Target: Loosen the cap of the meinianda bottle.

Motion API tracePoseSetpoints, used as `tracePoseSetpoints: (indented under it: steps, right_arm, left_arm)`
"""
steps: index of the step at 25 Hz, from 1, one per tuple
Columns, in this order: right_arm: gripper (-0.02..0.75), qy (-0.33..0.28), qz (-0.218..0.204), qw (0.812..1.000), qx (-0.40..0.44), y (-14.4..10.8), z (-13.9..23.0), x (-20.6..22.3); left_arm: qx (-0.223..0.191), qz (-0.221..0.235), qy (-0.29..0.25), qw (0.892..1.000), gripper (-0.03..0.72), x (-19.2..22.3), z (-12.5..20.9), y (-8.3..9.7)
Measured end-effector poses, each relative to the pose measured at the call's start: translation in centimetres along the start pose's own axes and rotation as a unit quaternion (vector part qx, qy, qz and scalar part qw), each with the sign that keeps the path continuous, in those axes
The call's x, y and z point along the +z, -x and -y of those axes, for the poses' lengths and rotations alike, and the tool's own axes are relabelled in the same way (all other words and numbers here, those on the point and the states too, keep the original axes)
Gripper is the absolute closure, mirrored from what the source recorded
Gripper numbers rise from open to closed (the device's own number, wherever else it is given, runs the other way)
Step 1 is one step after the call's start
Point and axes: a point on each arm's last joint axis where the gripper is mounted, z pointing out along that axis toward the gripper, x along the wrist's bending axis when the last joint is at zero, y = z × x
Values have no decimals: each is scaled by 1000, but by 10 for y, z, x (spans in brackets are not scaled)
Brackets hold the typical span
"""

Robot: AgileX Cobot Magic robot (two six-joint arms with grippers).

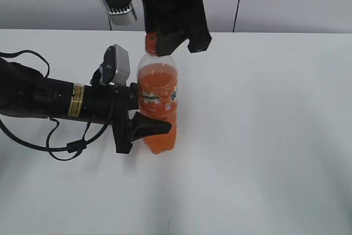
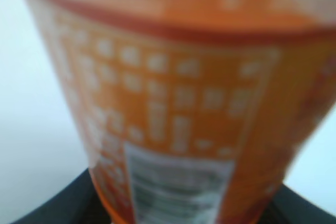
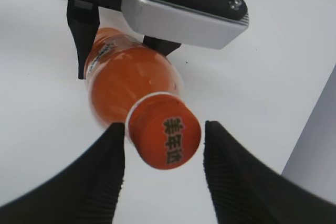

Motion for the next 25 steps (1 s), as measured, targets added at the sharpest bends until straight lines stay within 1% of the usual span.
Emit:
tracePoseSetpoints:
  steps: [3,5,9,11,13,15,16,18,19,21,22,23,25]
  right_arm:
    - [296,0,3,1000,19,0,0,-3]
    - [258,3,10,1000,26,-1,0,-9]
    - [239,27,26,998,58,-3,-3,-31]
    - [236,41,31,993,103,-5,-4,-41]
    - [234,51,31,984,170,-6,-5,-46]
    - [234,55,26,960,274,-6,-5,-47]
    - [234,55,23,934,352,-6,-5,-47]
    - [234,49,24,885,463,-6,-3,-47]
    - [234,46,25,846,530,-5,-1,-47]
    - [234,43,28,790,611,-5,0,-47]
    - [234,42,28,767,639,-5,1,-47]
    - [234,43,27,751,658,-5,1,-47]
    - [234,43,26,736,676,-5,1,-47]
  left_arm:
    - [-1,0,0,1000,305,0,0,0]
    - [-1,0,0,1000,305,0,0,0]
    - [-1,0,0,1000,305,0,0,0]
    - [-1,0,0,1000,305,0,0,0]
    - [-1,0,0,1000,305,0,0,0]
    - [-1,0,0,1000,305,0,0,0]
    - [-1,0,0,1000,305,0,0,0]
    - [-1,0,0,1000,305,0,0,0]
    - [-1,0,0,1000,305,0,0,0]
    - [-1,0,0,1000,305,0,0,0]
    - [-1,0,0,1000,305,0,0,0]
    - [-1,0,0,1000,305,0,0,0]
    - [-1,0,0,1000,305,0,0,0]
